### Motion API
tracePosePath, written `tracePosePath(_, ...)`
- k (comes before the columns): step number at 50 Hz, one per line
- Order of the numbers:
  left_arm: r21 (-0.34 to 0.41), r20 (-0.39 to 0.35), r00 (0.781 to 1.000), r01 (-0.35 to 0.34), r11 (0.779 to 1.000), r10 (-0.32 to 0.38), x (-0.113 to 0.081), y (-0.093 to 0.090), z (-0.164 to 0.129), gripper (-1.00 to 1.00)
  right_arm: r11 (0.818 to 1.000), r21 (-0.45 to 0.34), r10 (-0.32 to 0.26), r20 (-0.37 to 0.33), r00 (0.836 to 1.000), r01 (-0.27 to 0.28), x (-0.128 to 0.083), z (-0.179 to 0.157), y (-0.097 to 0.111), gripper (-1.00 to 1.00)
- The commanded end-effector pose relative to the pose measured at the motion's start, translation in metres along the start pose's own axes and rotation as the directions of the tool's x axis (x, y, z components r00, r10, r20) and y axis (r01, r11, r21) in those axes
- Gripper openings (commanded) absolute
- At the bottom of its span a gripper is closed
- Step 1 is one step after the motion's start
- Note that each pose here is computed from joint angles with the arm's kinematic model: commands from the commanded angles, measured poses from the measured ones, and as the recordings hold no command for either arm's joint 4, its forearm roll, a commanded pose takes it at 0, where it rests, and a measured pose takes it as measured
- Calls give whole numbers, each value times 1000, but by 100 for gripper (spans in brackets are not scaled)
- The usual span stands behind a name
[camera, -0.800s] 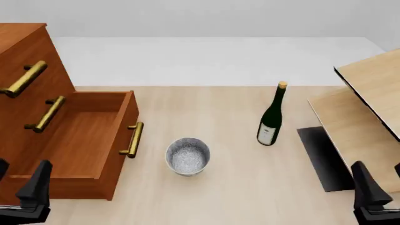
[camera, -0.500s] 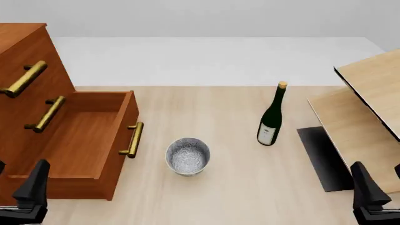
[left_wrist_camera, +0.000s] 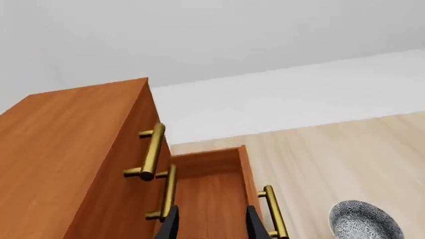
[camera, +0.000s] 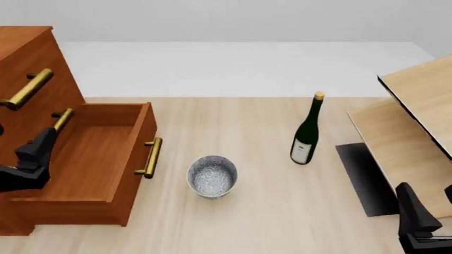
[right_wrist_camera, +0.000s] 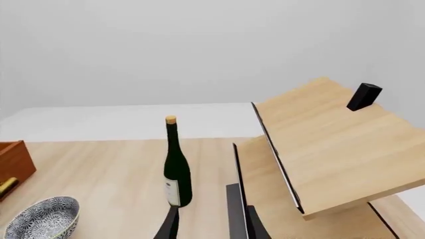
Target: Put the wine bottle in the bottom drawer of the cabinet.
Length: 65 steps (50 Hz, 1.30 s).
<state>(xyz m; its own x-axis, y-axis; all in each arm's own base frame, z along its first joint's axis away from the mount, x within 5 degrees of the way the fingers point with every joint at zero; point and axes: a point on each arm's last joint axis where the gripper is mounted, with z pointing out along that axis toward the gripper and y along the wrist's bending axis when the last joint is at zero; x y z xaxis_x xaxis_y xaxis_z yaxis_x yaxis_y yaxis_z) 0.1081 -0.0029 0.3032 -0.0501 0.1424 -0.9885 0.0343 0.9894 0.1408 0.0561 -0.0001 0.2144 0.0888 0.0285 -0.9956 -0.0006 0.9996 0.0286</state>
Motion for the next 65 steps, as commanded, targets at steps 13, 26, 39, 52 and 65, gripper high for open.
tracePosePath(13, 151, -389, 919, -2, 988, 62, -57, -9, 71, 100, 1000, -13, 2, -3, 1000, -2, 0, 0, 1, 100)
tracePosePath(26, 223, -460, 869, -88, 971, 185, -45, -13, 83, 100, 1000, -12, 8, -1, 1000, -8, 0, 0, 1, 100)
tracePosePath(39, 235, -537, 833, -3, 972, 132, -35, -25, 94, 100, 1000, -13, 14, -4, 1000, -15, 0, 0, 1, 100)
tracePosePath(52, 287, -592, 797, 74, 955, 117, -17, -50, 91, 100, 1000, -13, 17, -3, 1000, -17, 0, 0, 1, 100)
tracePosePath(65, 277, -632, 769, 113, 954, 92, 13, -59, 96, 100, 1000, -20, 9, -8, 1000, -10, 0, 0, 1, 100)
